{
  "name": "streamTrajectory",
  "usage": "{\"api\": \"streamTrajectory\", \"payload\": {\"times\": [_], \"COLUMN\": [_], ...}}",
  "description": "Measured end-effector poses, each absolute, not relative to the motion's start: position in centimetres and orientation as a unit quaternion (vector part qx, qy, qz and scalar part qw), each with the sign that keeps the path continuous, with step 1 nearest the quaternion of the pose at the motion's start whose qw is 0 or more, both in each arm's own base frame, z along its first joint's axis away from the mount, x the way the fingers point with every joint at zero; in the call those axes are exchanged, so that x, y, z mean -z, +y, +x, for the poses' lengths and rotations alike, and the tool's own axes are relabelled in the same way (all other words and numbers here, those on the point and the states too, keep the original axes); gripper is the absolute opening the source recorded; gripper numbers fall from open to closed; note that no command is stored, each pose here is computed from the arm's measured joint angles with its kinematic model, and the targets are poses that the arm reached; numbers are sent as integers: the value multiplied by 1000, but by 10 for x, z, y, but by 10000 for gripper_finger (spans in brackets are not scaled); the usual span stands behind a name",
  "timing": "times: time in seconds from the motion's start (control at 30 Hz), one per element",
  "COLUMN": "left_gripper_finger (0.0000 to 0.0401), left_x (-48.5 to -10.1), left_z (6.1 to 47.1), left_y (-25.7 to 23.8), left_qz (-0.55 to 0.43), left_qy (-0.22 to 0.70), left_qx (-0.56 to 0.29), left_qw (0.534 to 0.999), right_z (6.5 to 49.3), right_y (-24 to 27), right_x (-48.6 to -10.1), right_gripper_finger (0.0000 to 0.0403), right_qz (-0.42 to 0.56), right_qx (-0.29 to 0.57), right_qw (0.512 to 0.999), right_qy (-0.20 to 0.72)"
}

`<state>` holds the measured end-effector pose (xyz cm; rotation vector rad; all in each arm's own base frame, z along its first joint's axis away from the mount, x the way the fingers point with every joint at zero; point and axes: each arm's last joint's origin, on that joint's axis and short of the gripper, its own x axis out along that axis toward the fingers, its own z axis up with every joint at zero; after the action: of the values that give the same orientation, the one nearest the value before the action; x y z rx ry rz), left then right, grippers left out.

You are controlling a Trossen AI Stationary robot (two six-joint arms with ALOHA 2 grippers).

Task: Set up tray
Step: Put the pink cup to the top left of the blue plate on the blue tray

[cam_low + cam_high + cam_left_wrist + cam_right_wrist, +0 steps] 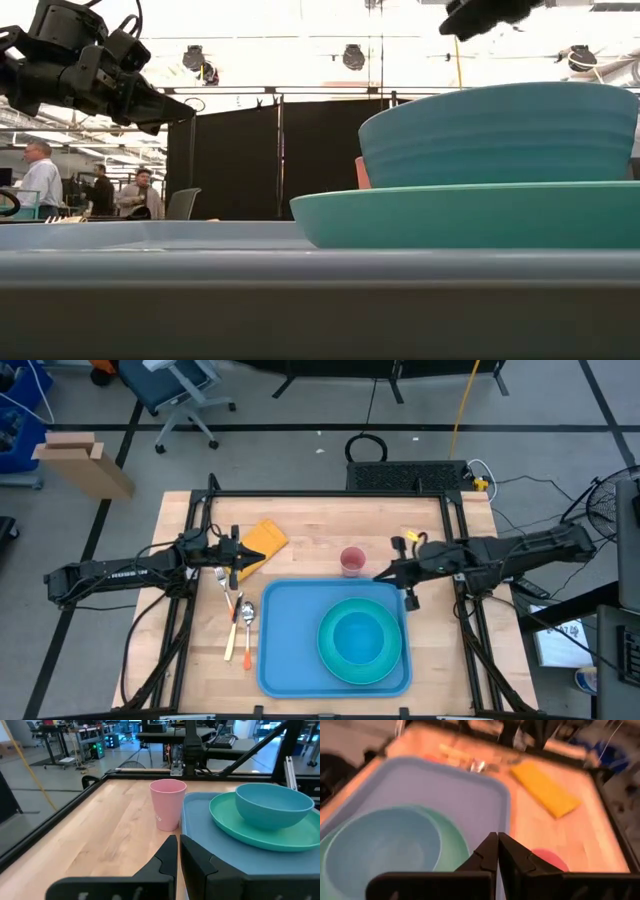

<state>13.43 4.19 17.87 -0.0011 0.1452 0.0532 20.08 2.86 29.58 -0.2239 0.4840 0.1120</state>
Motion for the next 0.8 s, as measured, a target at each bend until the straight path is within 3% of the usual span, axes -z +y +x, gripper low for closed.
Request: {"api": "streamTrajectory", "payload": {"times": [0.2, 0.43, 0.63, 0.8], "left_gripper_finger": [23, 6, 51, 123], "left_x": [-182, -219, -248, -266], "left_z": [145, 196, 251, 292], "left_y": [48, 55, 50, 41], "left_qz": [-8, 35, 88, 146], "left_qy": [110, 187, 218, 282], "left_qx": [-55, -29, 32, 88], "left_qw": [992, 981, 971, 944], "right_z": [173, 154, 143, 135], "right_y": [18, 9, 8, 7], "right_x": [-255, -227, -211, -201], "right_gripper_finger": [1, 1, 0, 0], "right_qz": [-98, -85, -87, -84], "right_qx": [-31, -1, -1, -2], "right_qw": [985, 994, 995, 996], "right_qy": [142, 66, 42, 30]}}
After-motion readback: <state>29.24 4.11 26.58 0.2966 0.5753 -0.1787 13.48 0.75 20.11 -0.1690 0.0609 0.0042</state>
